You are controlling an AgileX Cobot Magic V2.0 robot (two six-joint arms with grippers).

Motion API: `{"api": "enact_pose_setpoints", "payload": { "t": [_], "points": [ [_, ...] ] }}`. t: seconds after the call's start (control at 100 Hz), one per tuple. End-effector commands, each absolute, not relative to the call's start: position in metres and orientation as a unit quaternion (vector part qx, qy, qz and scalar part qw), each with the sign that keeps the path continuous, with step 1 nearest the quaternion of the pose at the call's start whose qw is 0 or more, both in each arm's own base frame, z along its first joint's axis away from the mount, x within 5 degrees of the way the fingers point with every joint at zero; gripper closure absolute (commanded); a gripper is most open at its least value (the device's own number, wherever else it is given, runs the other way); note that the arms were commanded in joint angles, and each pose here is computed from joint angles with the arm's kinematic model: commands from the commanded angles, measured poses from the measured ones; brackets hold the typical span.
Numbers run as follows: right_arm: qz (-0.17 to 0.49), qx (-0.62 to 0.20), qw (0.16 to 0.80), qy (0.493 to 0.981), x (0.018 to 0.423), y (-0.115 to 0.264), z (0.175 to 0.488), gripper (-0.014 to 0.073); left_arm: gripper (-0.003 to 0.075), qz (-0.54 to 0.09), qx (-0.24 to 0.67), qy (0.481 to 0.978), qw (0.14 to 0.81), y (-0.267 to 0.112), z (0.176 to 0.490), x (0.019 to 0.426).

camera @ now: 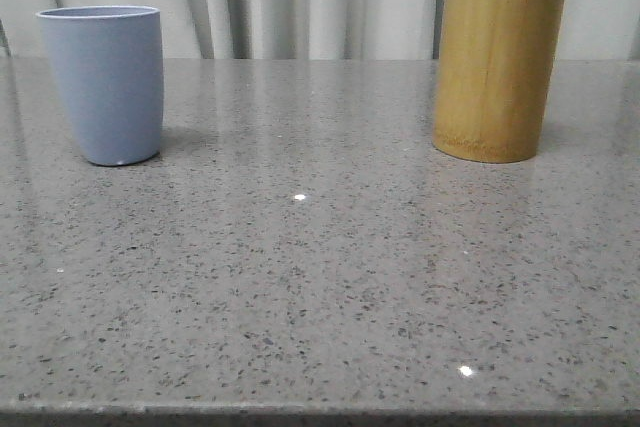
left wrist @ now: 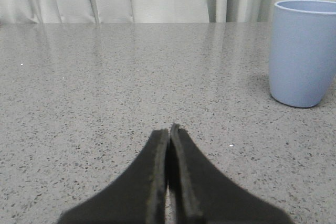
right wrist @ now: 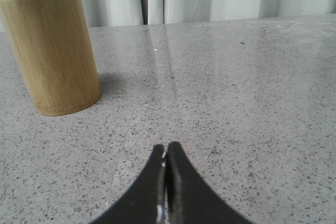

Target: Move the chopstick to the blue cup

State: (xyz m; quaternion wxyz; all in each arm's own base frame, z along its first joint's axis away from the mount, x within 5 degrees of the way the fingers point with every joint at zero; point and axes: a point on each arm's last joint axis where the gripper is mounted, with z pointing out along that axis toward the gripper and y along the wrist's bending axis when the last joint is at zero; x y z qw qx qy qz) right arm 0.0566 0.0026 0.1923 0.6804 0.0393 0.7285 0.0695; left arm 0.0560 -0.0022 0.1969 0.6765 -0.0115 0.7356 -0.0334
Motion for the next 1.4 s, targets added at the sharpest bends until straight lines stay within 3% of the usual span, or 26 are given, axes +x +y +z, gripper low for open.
{"api": "enact_pose_setpoints", "payload": {
  "t": [0.0,0.54,0.91,1.26,1.39],
  "points": [
    [0.066,0.033,0.713,0.697,0.055,0.002,0.2,0.0655,0.0739,-0.037,-0.017,0.7,0.713,-0.002,0.203,0.054],
    [0.066,0.033,0.715,0.695,0.055,0.002,0.2,0.0655,0.0739,-0.036,-0.016,0.694,0.719,-0.002,0.204,0.054],
    [0.087,0.042,0.731,0.675,0.054,0.003,0.212,0.0655,0.0739,-0.051,-0.028,0.652,0.756,-0.001,0.223,0.051],
    [0.086,0.047,0.667,0.739,0.061,0.004,0.274,0.0648,0.0739,-0.071,-0.029,0.694,0.716,-0.004,0.287,0.048],
    [0.082,0.049,0.647,0.757,0.072,0.004,0.298,0.0583,0.072,-0.072,-0.026,0.724,0.685,-0.005,0.308,0.056]
  ]
}}
